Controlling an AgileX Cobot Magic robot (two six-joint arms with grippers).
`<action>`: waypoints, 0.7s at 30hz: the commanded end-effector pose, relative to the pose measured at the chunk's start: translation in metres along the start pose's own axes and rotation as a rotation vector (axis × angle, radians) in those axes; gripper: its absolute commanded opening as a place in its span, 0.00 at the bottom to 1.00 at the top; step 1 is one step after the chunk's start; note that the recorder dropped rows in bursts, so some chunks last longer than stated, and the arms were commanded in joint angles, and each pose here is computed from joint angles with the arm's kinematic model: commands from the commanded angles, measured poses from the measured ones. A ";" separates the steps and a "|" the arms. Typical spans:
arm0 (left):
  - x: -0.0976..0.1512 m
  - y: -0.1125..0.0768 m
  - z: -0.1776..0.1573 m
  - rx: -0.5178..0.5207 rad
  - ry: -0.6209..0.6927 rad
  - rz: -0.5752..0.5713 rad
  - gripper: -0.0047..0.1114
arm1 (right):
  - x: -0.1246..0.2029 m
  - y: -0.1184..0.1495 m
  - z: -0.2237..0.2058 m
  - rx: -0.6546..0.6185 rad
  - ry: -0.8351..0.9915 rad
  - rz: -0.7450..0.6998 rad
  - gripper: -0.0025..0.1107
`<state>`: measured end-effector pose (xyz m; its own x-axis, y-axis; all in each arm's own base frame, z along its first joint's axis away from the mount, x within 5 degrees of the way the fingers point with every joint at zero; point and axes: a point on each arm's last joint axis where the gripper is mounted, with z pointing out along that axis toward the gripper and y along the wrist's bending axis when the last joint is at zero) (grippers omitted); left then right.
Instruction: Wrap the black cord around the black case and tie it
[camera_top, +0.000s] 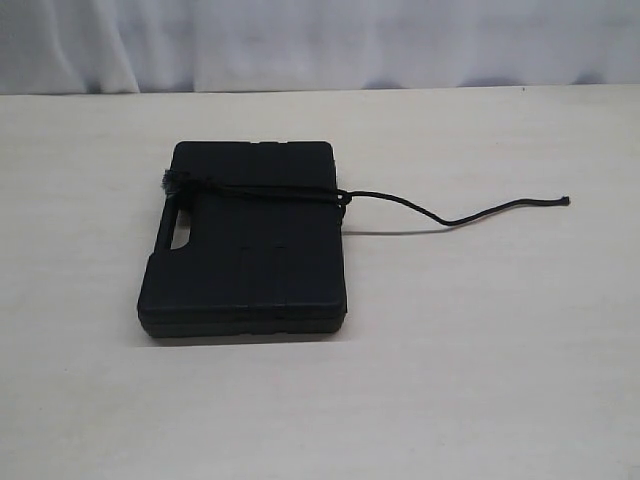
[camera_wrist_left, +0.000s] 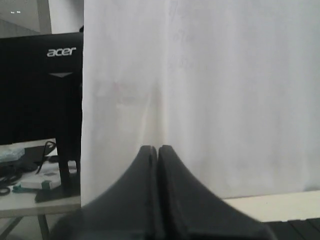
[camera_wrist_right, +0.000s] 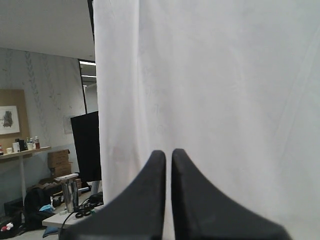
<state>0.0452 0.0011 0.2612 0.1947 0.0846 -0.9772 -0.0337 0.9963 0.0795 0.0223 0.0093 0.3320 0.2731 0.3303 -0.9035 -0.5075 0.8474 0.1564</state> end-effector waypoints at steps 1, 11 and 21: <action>0.022 -0.002 0.001 0.003 0.049 -0.014 0.04 | 0.001 0.000 -0.001 -0.001 -0.002 0.007 0.06; 0.051 -0.004 0.001 0.010 0.136 0.012 0.04 | 0.001 0.000 -0.001 -0.001 -0.002 0.007 0.06; 0.066 -0.003 -0.002 0.003 0.298 0.009 0.04 | 0.001 0.000 -0.001 -0.001 -0.002 0.007 0.06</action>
<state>0.0564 0.0025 0.2014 -0.0558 0.0874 -0.9946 -0.0268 0.9957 0.0890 0.0223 0.0093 0.3320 0.2731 0.3303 -0.9035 -0.5075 0.8474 0.1564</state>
